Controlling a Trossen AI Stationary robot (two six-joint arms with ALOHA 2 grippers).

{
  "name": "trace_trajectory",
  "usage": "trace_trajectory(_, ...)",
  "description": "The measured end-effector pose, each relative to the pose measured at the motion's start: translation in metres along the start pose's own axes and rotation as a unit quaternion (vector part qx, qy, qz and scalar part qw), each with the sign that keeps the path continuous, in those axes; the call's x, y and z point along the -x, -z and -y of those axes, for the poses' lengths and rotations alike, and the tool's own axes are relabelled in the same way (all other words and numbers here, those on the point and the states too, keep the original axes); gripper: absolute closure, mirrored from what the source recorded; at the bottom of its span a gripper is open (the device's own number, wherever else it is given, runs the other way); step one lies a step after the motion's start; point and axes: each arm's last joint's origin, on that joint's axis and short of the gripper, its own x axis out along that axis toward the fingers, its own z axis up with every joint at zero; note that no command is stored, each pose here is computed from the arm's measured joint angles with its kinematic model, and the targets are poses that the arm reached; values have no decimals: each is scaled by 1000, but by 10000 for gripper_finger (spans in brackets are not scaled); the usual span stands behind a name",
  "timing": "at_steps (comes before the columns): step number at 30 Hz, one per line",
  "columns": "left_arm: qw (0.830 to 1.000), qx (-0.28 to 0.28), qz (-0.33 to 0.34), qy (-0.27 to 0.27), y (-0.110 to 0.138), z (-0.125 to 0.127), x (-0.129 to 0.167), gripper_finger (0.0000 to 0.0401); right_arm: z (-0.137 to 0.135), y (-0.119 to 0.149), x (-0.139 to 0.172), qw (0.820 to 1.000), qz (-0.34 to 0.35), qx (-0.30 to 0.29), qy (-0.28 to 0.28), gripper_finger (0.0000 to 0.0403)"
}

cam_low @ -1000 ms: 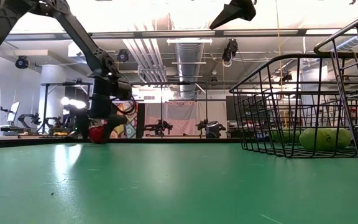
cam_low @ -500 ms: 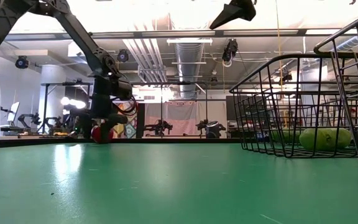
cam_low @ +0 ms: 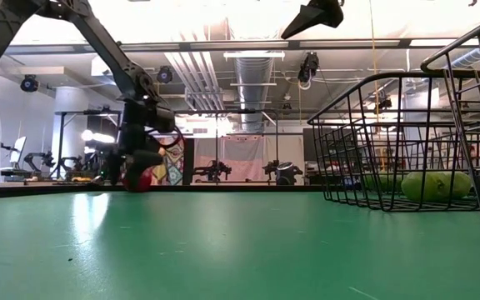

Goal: Sort produce into baskets
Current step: Put the tomato into the gold wire basket

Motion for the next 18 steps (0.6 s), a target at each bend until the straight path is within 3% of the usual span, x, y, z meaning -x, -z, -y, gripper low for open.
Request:
trace_trajectory(9,998,-52,-18,-7,3,-1,0,75,0,0,0,1000,1,-4,0,29)
trace_trajectory(18,996,-87,4,-16,-7,-4,11,69,1,-1,0,999,9,-29,9,29)
